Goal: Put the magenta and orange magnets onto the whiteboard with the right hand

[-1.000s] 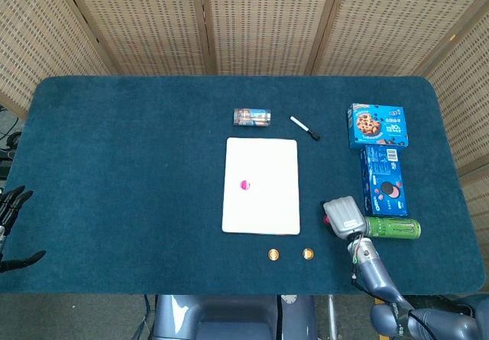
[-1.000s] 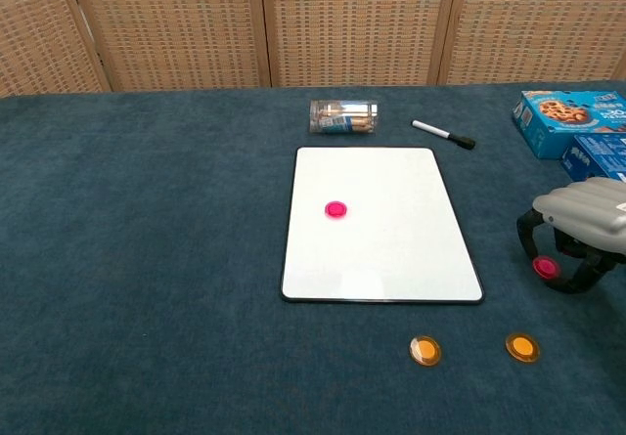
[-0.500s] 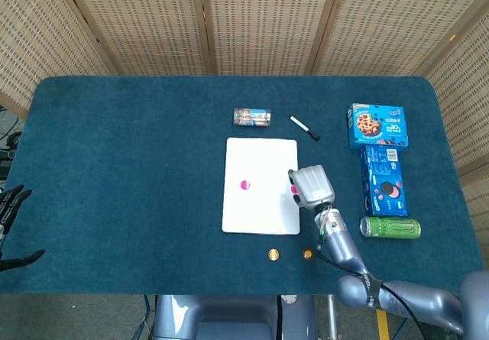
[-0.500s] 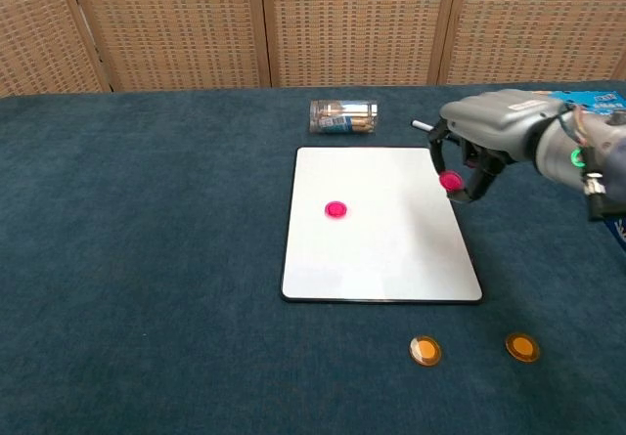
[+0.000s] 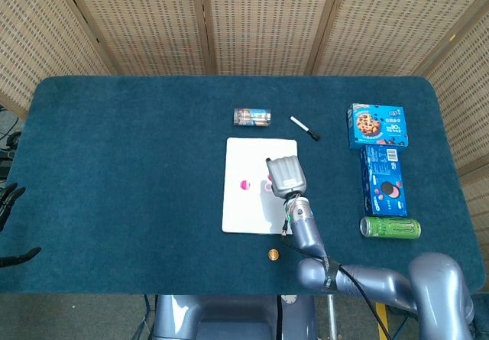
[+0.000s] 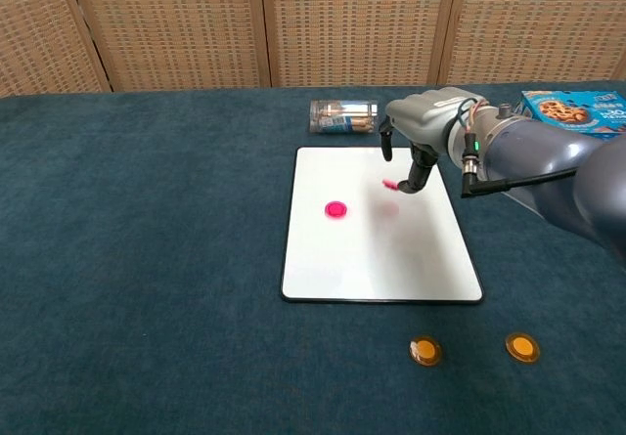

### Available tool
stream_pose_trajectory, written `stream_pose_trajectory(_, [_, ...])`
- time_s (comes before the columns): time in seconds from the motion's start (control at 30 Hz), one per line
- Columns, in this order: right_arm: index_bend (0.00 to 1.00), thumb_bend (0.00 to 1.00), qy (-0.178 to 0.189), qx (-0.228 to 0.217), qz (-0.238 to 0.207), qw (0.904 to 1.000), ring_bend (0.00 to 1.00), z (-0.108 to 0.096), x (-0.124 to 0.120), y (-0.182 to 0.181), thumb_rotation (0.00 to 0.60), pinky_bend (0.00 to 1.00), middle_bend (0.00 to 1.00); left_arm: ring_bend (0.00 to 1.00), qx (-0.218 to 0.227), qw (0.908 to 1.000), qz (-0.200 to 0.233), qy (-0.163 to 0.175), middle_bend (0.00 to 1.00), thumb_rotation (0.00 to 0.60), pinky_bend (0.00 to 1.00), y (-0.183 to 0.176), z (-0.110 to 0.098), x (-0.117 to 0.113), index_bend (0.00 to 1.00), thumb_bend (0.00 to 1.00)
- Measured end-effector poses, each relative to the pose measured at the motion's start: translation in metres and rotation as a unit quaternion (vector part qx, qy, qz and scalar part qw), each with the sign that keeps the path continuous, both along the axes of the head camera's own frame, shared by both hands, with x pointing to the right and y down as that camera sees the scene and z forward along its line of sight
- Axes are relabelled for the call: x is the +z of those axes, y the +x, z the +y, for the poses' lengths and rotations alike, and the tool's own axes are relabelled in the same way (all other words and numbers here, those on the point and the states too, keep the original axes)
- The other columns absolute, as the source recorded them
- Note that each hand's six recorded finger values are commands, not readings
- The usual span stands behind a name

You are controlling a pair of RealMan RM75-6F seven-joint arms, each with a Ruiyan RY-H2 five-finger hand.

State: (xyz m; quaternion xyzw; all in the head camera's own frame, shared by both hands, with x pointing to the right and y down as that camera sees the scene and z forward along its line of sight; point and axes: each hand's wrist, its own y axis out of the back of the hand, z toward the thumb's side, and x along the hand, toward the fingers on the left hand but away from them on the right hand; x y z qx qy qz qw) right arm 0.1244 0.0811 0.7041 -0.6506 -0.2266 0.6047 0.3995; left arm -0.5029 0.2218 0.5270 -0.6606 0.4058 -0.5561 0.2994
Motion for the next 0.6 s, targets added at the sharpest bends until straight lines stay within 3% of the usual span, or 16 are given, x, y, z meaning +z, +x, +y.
stream_pose_trajectory(0.37, [0.31, 0.36, 0.014, -0.022, -0.018, 0.9995, 1.0, 0.015, -0.027, 0.007, 0.6, 1.0, 1.0, 0.0, 0.004, 1.0, 0.006, 0.001, 0.0, 0.6, 0.0, 0.001, 0.001, -0.003, 0.0, 0.0])
stream_pose_trajectory(0.6, [0.33, 0.36, -0.004, -0.066, -0.037, 0.9972, 1.0, 0.067, -0.048, 0.035, 0.6, 1.0, 1.0, 0.0, 0.012, 0.9999, 0.009, 0.001, 0.0, 0.6, 0.0, 0.003, 0.003, -0.004, 0.0, 0.0])
